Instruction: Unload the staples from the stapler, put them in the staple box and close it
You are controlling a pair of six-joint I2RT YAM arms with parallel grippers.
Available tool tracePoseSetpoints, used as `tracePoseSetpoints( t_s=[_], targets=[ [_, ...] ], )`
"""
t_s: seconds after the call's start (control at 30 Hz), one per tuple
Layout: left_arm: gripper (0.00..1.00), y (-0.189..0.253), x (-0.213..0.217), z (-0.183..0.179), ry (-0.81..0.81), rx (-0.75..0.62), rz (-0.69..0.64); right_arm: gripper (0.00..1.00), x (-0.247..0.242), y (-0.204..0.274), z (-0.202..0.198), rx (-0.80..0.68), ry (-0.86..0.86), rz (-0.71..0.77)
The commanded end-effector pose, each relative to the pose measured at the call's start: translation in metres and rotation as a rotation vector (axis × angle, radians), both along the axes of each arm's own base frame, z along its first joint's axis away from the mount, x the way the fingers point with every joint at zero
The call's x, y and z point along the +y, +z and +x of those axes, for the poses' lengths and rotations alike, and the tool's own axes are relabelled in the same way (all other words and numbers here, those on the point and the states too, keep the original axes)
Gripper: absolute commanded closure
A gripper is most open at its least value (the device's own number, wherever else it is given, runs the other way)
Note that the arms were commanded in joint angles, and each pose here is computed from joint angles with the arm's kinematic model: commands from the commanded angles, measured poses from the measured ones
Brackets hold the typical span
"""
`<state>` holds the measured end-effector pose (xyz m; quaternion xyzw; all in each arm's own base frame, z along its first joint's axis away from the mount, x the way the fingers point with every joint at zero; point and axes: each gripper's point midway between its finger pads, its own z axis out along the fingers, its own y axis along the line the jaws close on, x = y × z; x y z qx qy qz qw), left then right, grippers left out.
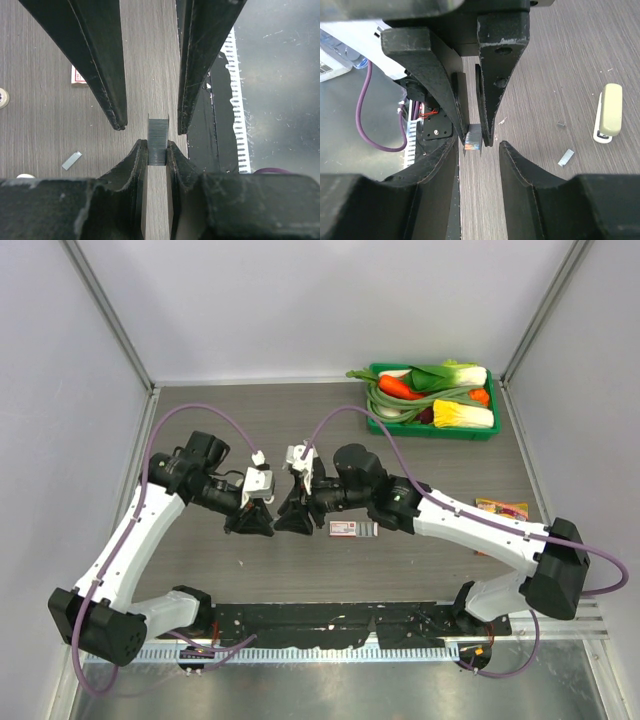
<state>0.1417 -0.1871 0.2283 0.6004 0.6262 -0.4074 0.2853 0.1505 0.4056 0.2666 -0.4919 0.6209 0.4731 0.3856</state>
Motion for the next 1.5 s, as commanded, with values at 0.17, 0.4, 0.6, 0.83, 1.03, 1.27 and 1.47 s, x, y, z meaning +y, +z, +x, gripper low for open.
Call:
tracePoseSetpoints(
  t_s=[0.17, 0.4, 0.6, 0.83, 1.03, 1.27, 1.47],
  targets=[
    [1.00, 0.009, -0.005, 0.001, -0.012, -0.028, -0.039, 0.64, 0.011, 0.022, -0.002, -0.035, 0.029, 0.057],
    [1.00, 0.012, -0.007, 0.000, -0.007, -0.021, -0.052, 0.75, 0.013, 0.023, -0.002, -0.042, 0.019, 0.055],
    [1.00, 0.010, -0.006, 0.000, -0.001, -0.019, -0.047, 0.88, 0.014, 0.022, -0.003, -0.046, 0.011, 0.052],
    [0.99, 0.011, -0.006, 0.004, 0.009, -0.032, -0.040, 0.99, 0.013, 0.016, -0.002, -0.042, -0.003, 0.026],
    [0.91, 0.011, -0.006, 0.010, 0.031, -0.036, -0.034, 0.99, 0.007, 0.013, 0.000, -0.050, -0.042, 0.014],
    [0.93, 0.014, -0.009, 0.012, 0.031, -0.029, -0.049, 0.90, 0.006, 0.012, -0.001, -0.035, -0.051, -0.004],
    [0.95, 0.012, -0.008, 0.011, 0.028, -0.030, -0.041, 0.65, 0.003, 0.014, 0.000, -0.038, -0.075, 0.007]
  ],
)
